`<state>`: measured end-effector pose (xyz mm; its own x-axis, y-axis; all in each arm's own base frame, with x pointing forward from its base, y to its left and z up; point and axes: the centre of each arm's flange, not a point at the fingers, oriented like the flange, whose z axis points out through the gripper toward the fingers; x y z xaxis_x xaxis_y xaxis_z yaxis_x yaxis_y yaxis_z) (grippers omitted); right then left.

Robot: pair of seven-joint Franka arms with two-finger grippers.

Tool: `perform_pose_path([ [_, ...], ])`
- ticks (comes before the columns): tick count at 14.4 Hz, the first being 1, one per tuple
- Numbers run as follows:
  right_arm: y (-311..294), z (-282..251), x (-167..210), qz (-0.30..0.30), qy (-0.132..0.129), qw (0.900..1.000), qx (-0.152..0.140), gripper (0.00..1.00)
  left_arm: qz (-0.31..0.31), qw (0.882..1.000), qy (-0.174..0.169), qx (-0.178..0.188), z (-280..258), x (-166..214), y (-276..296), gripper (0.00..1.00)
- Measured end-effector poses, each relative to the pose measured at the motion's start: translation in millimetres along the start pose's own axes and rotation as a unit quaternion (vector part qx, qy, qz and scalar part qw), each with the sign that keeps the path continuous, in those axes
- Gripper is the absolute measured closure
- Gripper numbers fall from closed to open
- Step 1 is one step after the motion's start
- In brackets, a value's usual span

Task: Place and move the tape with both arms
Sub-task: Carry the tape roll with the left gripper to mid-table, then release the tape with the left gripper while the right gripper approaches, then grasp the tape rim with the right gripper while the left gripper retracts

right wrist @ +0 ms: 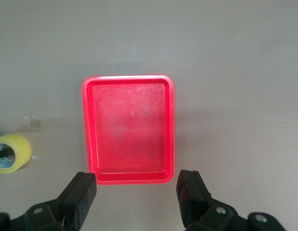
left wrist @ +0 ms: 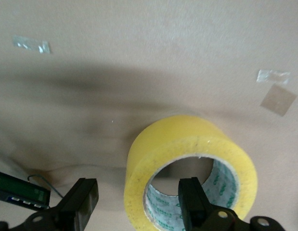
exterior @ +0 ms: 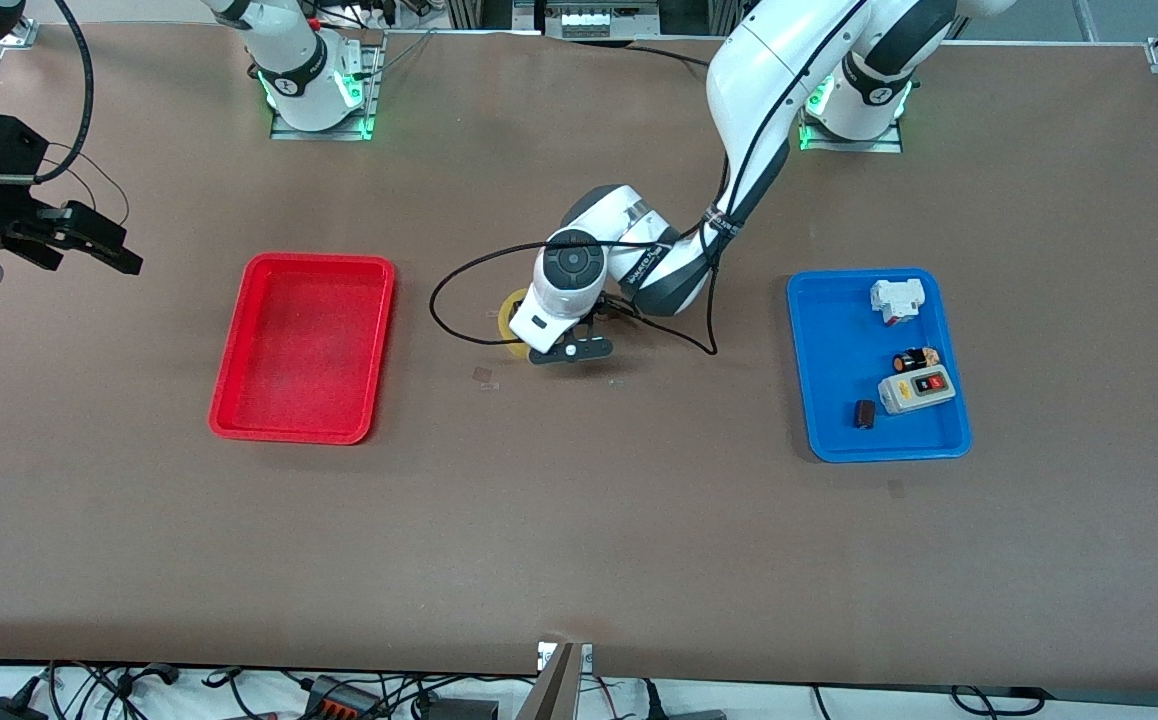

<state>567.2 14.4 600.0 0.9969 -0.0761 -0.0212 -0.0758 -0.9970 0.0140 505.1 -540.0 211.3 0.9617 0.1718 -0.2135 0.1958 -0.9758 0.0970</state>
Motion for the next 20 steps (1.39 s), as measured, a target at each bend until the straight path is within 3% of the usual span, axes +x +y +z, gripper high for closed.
perform_pose_path([
  [5,-19,6,2,-0.014,-0.003,1.000,0.000,0.01,-0.029,1.000,0.006,0.007,-90,28,-24,0.00],
  [11,-121,44,9,-0.018,0.003,1.000,0.001,0.01,-0.110,0.993,0.000,0.030,-256,78,-142,0.00],
  [20,-319,196,-12,-0.055,0.002,0.998,0.006,0.02,-0.067,0.995,-0.013,0.066,-359,122,-313,0.00],
])
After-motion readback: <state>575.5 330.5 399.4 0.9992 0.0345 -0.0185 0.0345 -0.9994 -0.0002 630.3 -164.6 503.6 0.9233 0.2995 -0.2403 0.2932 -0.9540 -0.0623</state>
